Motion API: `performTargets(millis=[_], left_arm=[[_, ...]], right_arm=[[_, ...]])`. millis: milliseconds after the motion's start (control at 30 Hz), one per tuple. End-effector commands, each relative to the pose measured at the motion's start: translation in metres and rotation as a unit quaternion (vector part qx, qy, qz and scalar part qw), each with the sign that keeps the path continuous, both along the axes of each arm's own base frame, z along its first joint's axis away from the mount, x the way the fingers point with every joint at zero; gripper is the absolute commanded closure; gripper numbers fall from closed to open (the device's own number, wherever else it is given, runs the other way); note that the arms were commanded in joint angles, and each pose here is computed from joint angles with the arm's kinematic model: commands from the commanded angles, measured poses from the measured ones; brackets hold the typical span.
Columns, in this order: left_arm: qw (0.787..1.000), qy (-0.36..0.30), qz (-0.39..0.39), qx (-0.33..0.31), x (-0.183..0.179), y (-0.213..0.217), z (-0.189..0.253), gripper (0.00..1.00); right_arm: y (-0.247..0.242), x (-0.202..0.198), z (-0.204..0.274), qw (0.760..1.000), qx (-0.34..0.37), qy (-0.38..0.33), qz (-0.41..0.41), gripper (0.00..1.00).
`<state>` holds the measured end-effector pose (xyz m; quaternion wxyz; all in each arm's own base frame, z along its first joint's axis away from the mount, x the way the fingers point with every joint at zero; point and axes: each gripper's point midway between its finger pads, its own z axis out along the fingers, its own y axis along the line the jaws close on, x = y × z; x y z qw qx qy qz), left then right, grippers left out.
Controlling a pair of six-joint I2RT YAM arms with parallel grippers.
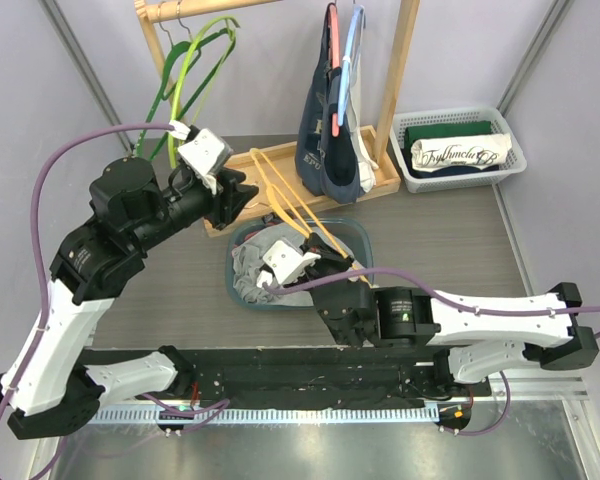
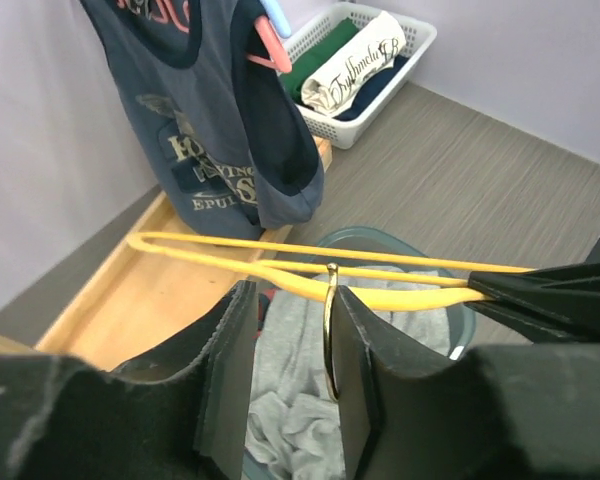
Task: Remove the tank top from the hanger
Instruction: Place the hanger at the clothesline.
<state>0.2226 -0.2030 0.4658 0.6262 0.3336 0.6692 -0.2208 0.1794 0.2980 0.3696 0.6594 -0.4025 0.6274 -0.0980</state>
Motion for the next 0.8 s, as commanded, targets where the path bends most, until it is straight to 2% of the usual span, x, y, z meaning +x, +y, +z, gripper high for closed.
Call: performTargets(millis=[0,33,200,367,467,500,533,567,667,700,767], left_arm=[[0.994,0.018,0.074,-0.072,0.004,0.022,0.025,0.65],[0.994,0.027,0.077,-0.075,0.004,0.021,0.021,0.65],[0.990,0.058,0.080,-0.102,-0.001,0.021,0.020,0.68],[0.983,0.055,0.106,-0.138,0.002,0.029,0.037,0.62],[0.975,0.050,0.135,-0.169,0.005,0.040,0.051,0.37],[0.972,0.045,0.143,-0.180,0.007,0.042,0.056,0.23],[0.972,0.041,0.143,-0.184,0.007,0.042,0.059,0.14],[0.971,0.028,0.141,-0.192,0.007,0.043,0.069,0.03],[0.970,-0.013,0.141,-0.198,0.007,0.048,0.089,0.00],[0.969,-0.024,0.142,-0.201,0.006,0.051,0.095,0.00],[0.963,-0.049,0.156,-0.212,0.008,0.059,0.110,0.00]], right_arm=[[-0.024,0.002,0.027,0.995,0.040,-0.055,-0.066,0.99],[-0.023,0.002,0.031,0.993,0.067,-0.059,-0.071,0.99],[-0.020,0.003,0.021,0.991,0.061,-0.079,-0.087,0.99],[-0.017,0.002,0.028,0.991,0.079,-0.067,-0.085,0.99],[-0.020,0.001,0.043,0.988,0.118,-0.054,-0.080,0.99],[-0.019,0.001,0.042,0.991,0.104,-0.050,-0.072,0.99],[-0.014,-0.001,0.054,0.988,0.137,-0.039,-0.059,0.99],[-0.011,-0.001,0.055,0.989,0.135,-0.036,-0.053,0.99],[-0.003,-0.003,0.067,0.989,0.142,-0.027,-0.032,0.99],[0.002,-0.004,0.063,0.992,0.124,-0.026,-0.026,0.99],[0.007,-0.004,0.076,0.989,0.145,-0.016,-0.017,0.99]])
